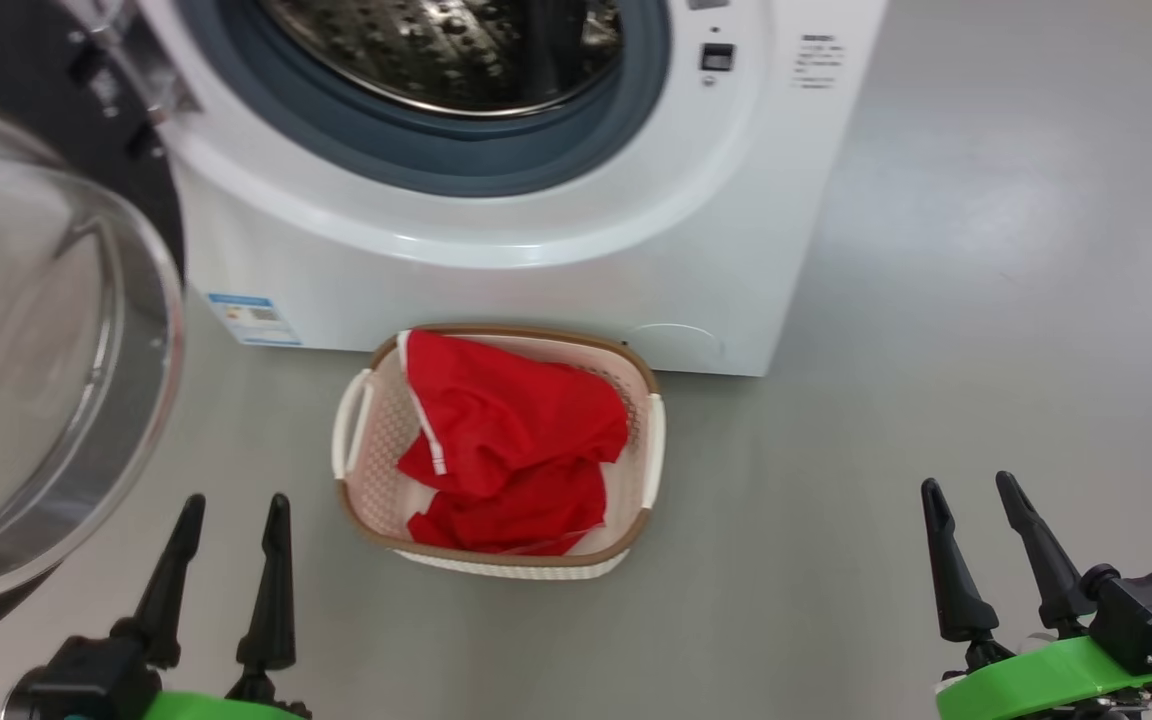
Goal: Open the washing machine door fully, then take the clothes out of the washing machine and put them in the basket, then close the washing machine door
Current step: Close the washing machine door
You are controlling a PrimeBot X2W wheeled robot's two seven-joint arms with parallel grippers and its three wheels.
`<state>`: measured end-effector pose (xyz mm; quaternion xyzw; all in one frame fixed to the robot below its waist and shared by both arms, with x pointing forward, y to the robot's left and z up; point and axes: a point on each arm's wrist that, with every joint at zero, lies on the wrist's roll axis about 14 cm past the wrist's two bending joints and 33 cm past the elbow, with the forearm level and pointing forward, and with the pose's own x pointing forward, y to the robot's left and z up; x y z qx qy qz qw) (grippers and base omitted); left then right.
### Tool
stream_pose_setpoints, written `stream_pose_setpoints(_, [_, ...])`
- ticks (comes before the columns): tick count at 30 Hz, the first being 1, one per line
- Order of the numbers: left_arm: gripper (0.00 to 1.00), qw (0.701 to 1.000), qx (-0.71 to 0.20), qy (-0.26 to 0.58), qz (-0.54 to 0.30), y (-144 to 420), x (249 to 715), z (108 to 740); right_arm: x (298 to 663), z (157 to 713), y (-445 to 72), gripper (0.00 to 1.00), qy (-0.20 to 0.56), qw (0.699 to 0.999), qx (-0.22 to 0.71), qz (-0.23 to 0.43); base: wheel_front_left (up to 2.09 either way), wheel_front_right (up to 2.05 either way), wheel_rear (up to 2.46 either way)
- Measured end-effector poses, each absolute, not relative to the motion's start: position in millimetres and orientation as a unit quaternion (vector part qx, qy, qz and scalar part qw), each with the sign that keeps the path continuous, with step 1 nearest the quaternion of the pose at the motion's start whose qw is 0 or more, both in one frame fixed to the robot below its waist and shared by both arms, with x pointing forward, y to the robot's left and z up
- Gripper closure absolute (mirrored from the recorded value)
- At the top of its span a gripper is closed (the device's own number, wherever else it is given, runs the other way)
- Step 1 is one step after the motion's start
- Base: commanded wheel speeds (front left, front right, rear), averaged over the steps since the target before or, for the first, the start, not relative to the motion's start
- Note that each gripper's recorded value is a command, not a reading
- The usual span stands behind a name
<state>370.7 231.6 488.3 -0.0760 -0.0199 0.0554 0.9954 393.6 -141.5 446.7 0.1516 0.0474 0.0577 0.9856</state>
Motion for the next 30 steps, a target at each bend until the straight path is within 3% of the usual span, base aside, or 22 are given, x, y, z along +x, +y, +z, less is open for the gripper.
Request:
stream_pose_setpoints(16, [0.00,0.974,-0.102,0.006,0.200,291,272,469,406,451,-40,0.00,0.060,0.965,0.141,0.215,0.00,0.00,0.00])
stream_pose_setpoints(30, [0.00,0.938,-0.124,-0.016,0.322,329,203,474,394,464,49,0.00,0.059,0.924,0.118,0.359,0.00,0.00,0.00])
